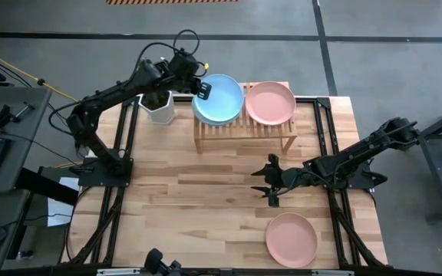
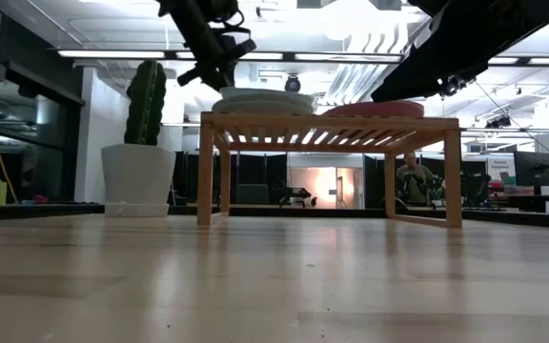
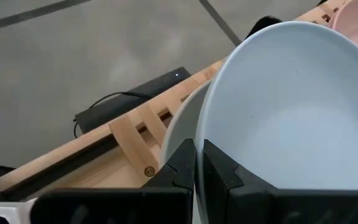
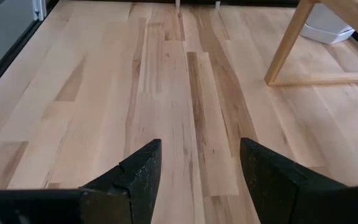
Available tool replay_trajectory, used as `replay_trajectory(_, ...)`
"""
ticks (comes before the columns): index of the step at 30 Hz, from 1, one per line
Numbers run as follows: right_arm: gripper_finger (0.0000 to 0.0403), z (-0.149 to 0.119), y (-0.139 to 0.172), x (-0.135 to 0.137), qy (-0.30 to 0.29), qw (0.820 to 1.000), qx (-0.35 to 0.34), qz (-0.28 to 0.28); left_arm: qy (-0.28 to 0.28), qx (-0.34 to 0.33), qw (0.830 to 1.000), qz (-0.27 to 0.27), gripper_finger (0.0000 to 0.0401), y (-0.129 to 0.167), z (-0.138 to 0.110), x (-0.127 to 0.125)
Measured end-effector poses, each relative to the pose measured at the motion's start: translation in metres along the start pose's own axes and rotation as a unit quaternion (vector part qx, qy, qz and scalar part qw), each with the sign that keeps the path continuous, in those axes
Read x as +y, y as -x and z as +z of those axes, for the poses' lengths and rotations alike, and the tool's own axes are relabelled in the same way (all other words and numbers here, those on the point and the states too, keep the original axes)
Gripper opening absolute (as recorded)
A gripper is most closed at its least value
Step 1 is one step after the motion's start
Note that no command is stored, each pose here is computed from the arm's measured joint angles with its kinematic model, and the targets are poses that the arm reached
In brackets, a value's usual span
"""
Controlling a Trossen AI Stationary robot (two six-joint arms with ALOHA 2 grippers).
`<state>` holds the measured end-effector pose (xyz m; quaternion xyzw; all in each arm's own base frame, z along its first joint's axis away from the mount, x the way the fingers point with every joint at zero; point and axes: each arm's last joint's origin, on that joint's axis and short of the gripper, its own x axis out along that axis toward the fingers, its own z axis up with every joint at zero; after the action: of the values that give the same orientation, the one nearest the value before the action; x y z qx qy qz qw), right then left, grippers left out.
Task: Place and stack plates onto a shelf
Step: Stack the blue plate on top of the light blue plate on the shelf, then stack the light red plate on top of the light red plate on the shelf
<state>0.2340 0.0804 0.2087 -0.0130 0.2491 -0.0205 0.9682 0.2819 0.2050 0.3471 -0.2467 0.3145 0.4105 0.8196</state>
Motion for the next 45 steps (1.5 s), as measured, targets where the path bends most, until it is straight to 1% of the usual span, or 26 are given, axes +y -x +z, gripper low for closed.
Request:
replay_trajectory(4, 0.0199, 0.0, 0.0, 0.0, 0.003, 1.0, 0.0, 0.0, 0.0, 0.0, 1.0, 0.0, 0.0001, 0.001, 0.0, 0.0)
replay_trajectory(8, 0.0199, 0.0, 0.0, 0.0, 0.006, 1.0, 0.0, -0.001, -0.009, 0.018, 1.0, 0.001, 0.0003, 0.001, -0.003, 0.001)
replay_trajectory(16, 0.0199, 0.001, 0.0, 0.0, 0.007, 1.0, -0.006, 0.0, -0.019, 0.019, 1.0, -0.003, 0.0033, 0.001, -0.004, -0.002)
replay_trajectory(26, 0.0199, 0.001, 0.0, 0.0, 0.006, 1.0, -0.007, -0.001, -0.016, 0.019, 1.0, -0.004, 0.0073, 0.001, -0.004, -0.002)
replay_trajectory(33, 0.0199, 0.005, 0.0, 0.001, 0.0, 1.0, -0.024, 0.002, -0.044, 0.026, 0.998, -0.028, 0.0107, 0.002, -0.005, -0.003)
replay_trajectory(36, 0.0199, 0.005, 0.0, 0.001, -0.001, 1.0, -0.027, 0.003, -0.057, 0.021, 0.998, -0.03, 0.0117, 0.006, -0.004, -0.002)
replay_trajectory(40, 0.0199, 0.006, 0.0, 0.0, -0.002, 1.0, -0.028, -0.003, -0.096, 0.003, 0.995, -0.038, 0.0121, 0.02, -0.002, -0.002)
replay_trajectory(42, 0.0199, 0.006, 0.0, 0.0, -0.005, 1.0, -0.029, -0.005, -0.113, -0.009, 0.992, -0.047, 0.0121, 0.029, -0.003, -0.006)
replay_trajectory(44, 0.0199, 0.006, 0.0, 0.0, -0.012, 1.0, -0.029, -0.005, -0.135, -0.031, 0.988, -0.07, 0.0119, 0.039, -0.003, -0.015)
replay_trajectory(45, 0.0199, 0.006, 0.0, 0.0, -0.012, 1.0, -0.029, -0.005, -0.146, -0.042, 0.984, -0.09, 0.0118, 0.045, -0.004, -0.021)
